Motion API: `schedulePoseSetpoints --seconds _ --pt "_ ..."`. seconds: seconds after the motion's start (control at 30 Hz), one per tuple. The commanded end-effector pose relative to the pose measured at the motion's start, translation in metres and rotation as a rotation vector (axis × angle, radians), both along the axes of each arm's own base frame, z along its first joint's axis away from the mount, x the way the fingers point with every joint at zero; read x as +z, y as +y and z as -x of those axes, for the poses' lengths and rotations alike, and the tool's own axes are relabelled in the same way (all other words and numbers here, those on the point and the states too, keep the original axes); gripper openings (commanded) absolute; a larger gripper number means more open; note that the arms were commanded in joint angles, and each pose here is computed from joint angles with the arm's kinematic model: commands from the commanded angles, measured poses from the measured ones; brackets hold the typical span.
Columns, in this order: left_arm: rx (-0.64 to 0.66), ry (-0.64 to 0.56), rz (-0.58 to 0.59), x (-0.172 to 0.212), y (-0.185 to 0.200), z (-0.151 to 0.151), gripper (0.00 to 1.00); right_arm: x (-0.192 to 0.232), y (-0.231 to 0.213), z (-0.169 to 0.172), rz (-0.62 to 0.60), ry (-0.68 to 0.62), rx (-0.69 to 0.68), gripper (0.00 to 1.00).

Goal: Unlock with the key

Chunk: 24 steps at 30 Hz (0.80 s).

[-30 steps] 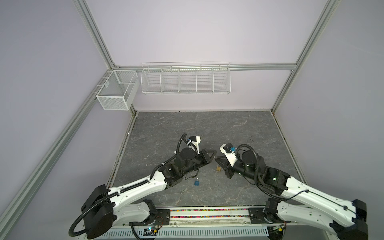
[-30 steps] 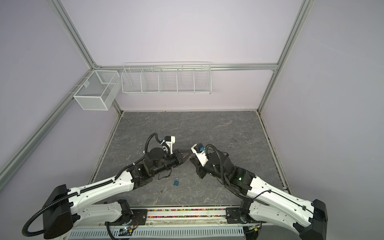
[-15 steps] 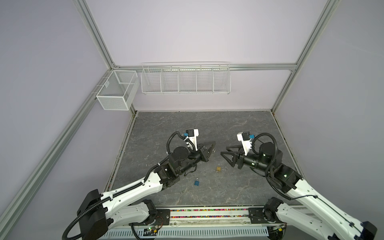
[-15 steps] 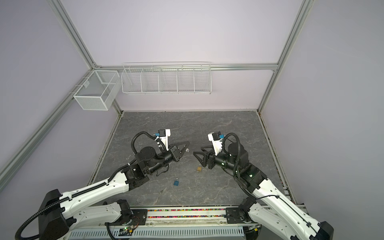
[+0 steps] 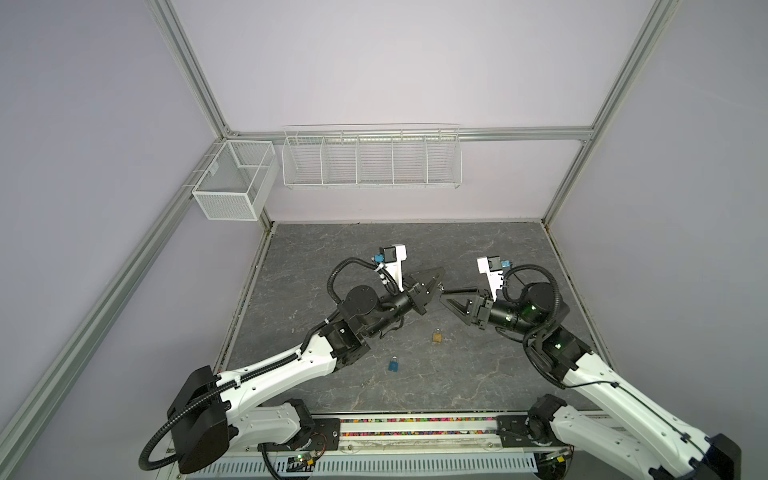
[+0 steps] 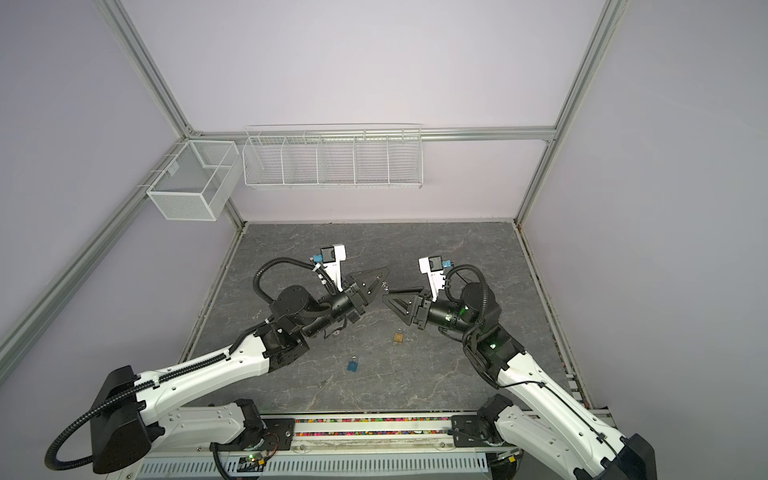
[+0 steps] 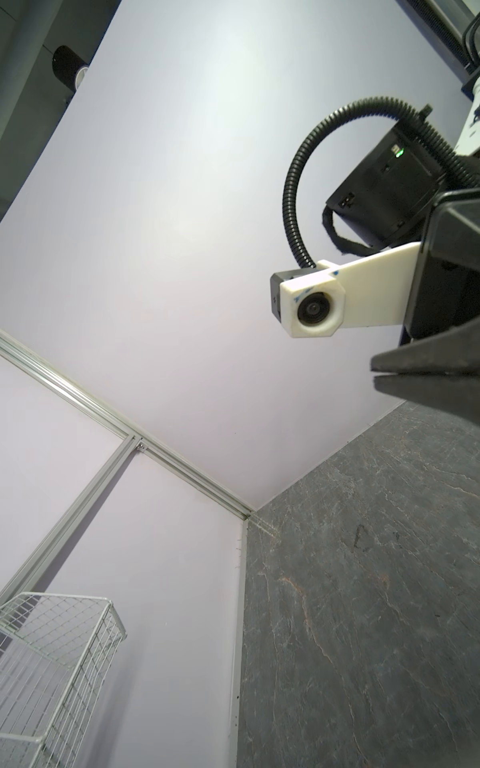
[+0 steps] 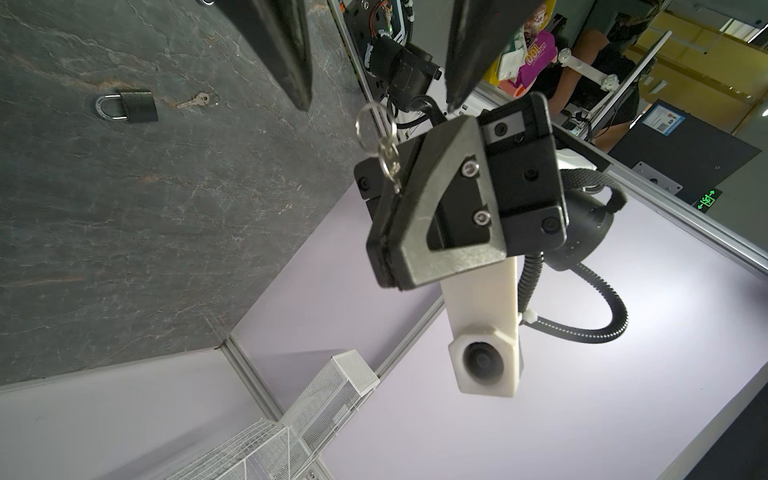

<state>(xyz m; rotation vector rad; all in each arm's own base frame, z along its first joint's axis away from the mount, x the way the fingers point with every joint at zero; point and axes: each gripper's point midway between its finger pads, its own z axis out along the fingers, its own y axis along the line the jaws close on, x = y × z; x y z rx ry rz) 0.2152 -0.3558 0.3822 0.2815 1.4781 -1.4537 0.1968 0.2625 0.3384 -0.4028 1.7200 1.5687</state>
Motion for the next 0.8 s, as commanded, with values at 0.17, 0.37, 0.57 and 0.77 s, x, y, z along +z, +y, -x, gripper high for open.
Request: schedulePoseSetpoints --seconds 0.17,0.37,0.57,0.77 --pt "-0.047 -0.06 0.074 0.027 -0.001 0.009 0.0 0.023 -0.002 0.001 -0.103 -0.062 0.004 0.46" --pt "-0.066 -0.055 0.081 0.028 -0.003 0.011 0.0 0.029 0.001 0.0 -0.112 -0.082 0.018 0.39" --pt "-0.084 -0.052 0.089 0.029 -0.007 0.012 0.0 0.034 0.002 0.0 -0.109 -0.103 0.024 0.29" --pt "-0.09 -0.053 0.096 0.032 -0.006 0.014 0.0 0.035 0.001 0.002 -0.105 -0.117 0.018 0.25"
